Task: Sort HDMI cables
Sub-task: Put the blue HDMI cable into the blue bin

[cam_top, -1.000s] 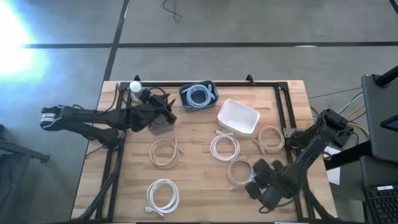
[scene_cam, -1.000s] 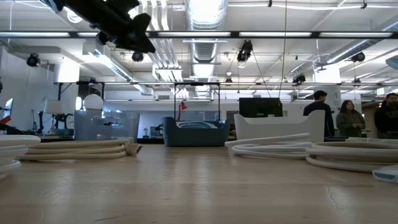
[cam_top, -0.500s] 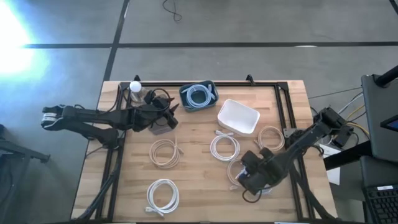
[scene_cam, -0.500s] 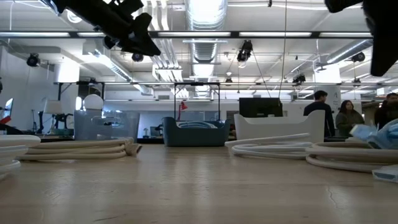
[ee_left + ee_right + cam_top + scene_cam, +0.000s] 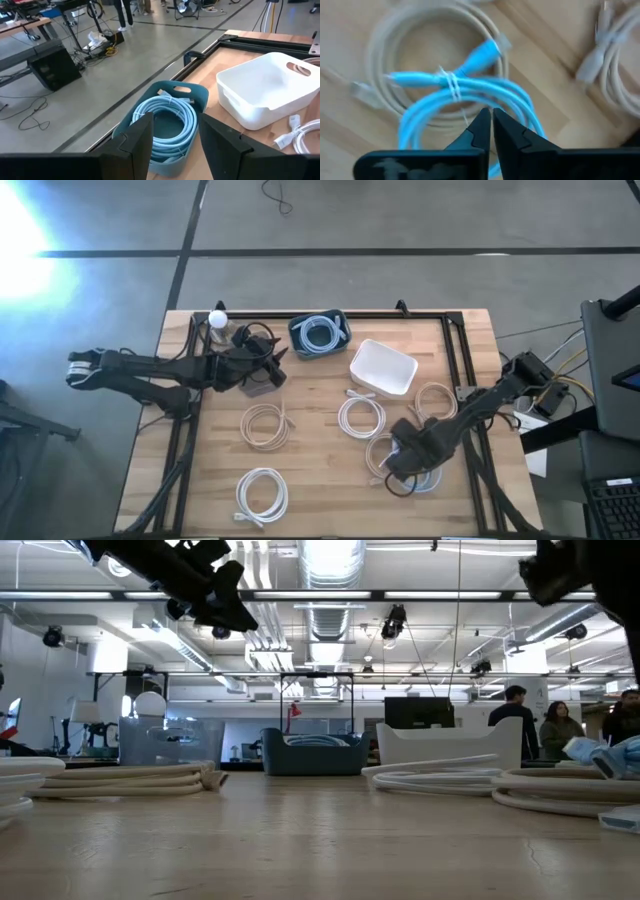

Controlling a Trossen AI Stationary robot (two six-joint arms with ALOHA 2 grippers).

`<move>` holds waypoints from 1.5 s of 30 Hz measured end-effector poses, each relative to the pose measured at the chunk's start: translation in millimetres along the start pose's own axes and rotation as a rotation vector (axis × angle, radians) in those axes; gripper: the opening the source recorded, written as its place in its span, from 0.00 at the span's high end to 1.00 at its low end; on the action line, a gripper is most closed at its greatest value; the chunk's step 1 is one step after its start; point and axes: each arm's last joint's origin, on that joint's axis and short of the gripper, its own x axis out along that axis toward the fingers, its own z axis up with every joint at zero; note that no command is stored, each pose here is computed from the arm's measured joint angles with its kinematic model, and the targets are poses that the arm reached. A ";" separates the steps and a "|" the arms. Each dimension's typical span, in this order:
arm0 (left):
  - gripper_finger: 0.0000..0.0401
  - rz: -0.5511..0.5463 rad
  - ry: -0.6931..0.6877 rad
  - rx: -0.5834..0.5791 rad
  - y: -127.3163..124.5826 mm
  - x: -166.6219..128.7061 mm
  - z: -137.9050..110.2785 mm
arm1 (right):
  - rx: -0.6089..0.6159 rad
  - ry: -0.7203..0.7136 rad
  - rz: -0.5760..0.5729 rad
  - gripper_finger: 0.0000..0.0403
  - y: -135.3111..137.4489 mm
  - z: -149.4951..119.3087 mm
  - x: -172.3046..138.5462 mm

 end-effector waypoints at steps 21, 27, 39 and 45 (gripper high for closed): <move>0.59 -0.002 -0.049 0.017 0.1 -0.9 8.9 | 0.041 0.081 -0.113 0.61 -21.1 -5.5 35.6; 0.59 -0.002 -0.049 0.017 0.1 -1.0 9.1 | 0.025 0.077 -0.063 0.54 -22.5 -7.0 50.3; 0.59 -0.002 -0.049 0.018 0.1 -1.0 9.0 | -0.025 0.072 -0.072 0.58 -28.6 -8.4 61.6; 0.59 -0.002 -0.049 0.017 0.1 -1.0 9.0 | -0.029 0.070 -0.062 0.71 -29.5 -8.8 65.4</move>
